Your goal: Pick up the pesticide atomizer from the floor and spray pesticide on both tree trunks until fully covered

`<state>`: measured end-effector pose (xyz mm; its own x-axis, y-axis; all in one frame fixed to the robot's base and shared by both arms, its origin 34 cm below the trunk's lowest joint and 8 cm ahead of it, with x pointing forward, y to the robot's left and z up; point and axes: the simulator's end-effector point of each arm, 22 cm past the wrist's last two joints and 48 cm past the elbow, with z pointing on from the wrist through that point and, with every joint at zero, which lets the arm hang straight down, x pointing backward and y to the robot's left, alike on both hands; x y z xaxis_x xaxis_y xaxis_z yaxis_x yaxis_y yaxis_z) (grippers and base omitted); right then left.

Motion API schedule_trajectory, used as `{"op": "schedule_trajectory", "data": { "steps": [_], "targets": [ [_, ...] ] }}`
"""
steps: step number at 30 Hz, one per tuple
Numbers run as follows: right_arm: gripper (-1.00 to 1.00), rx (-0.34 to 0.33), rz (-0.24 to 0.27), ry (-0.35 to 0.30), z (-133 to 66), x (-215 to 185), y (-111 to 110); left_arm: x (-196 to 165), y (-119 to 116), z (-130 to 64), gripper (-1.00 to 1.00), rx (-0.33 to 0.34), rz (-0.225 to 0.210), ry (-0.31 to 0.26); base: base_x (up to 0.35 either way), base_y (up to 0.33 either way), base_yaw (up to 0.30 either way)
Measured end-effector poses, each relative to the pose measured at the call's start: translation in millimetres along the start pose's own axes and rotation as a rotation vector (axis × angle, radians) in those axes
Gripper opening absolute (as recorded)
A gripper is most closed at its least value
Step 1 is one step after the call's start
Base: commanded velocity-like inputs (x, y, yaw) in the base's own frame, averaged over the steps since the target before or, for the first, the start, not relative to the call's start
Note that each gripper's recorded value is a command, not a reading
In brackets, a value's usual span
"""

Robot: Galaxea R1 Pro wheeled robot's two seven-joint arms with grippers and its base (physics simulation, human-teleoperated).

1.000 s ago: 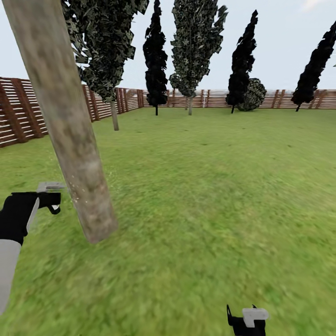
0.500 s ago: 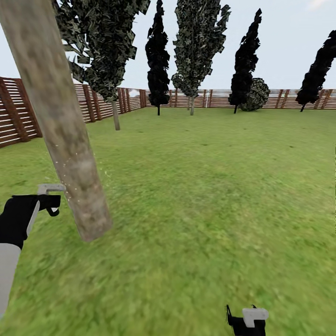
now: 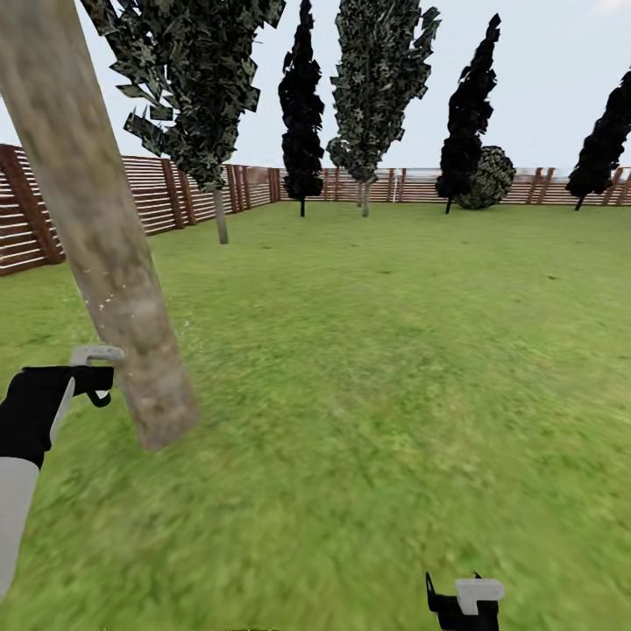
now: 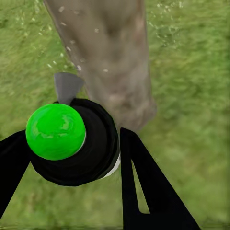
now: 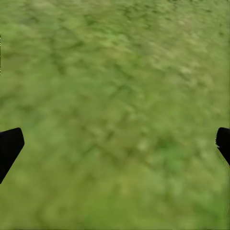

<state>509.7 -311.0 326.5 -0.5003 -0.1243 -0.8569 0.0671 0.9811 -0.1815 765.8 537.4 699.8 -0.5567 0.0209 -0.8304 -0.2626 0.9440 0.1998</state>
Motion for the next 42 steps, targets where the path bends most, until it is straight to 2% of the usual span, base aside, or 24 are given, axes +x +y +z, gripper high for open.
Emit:
{"op": "schedule_trajectory", "data": {
  "steps": [6,12,20,23,25,27,30,33,35,38,42],
  "targets": [
    [1.0,0.0,0.0,0.0,0.0,0,0,14,4,5.1,-1.0,-0.004,-0.003,0.033,0.0,-0.272,0.241],
    [1.0,0.001,0.0,0.0,0.0,0,0,35,2,11.9,-1.0,-0.001,-0.002,0.08,0.104,-0.243,0.029],
    [1.0,0.002,0.0,0.001,0.0,0,0,26,-12,10.8,-1.0,0.016,-0.005,0.065,0.205,-0.121,0.0],
    [1.0,0.001,-0.001,0.001,0.0,0,0,28,11,9.5,-1.0,-0.018,0.003,0.069,0.011,-0.006,0.0],
    [1.0,0.001,-0.001,0.0,0.0,0,0,27,64,3.1,-1.0,-0.095,0.018,0.072,0.0,0.0,0.0],
    [1.0,0.002,0.0,0.0,0.0,0,0,31,68,3.7,-1.0,-0.094,0.011,0.081,0.0,0.0,0.0],
    [1.0,0.002,0.0,0.0,0.0,0,0,65,60,12.6,-1.0,-0.079,0.012,0.149,0.0,0.0,0.045],
    [1.0,0.001,0.001,0.0,-0.1,0,0,70,48,15.0,-1.0,-0.06,0.006,0.157,0.064,-0.035,0.242],
    [1.0,0.0,0.001,0.0,-0.1,0,1,70,18,18.3,-1.0,-0.02,-0.001,0.155,0.22,-0.153,0.101],
    [1.0,-0.001,0.0,0.0,-0.1,0,1,70,16,18.8,-1.0,-0.036,0.009,0.154,0.238,-0.168,0.011],
    [1.0,-0.001,-0.001,0.001,0.0,0,1,69,26,17.7,-1.0,-0.052,0.003,0.151,0.241,-0.17,0.036]
  ]
}}
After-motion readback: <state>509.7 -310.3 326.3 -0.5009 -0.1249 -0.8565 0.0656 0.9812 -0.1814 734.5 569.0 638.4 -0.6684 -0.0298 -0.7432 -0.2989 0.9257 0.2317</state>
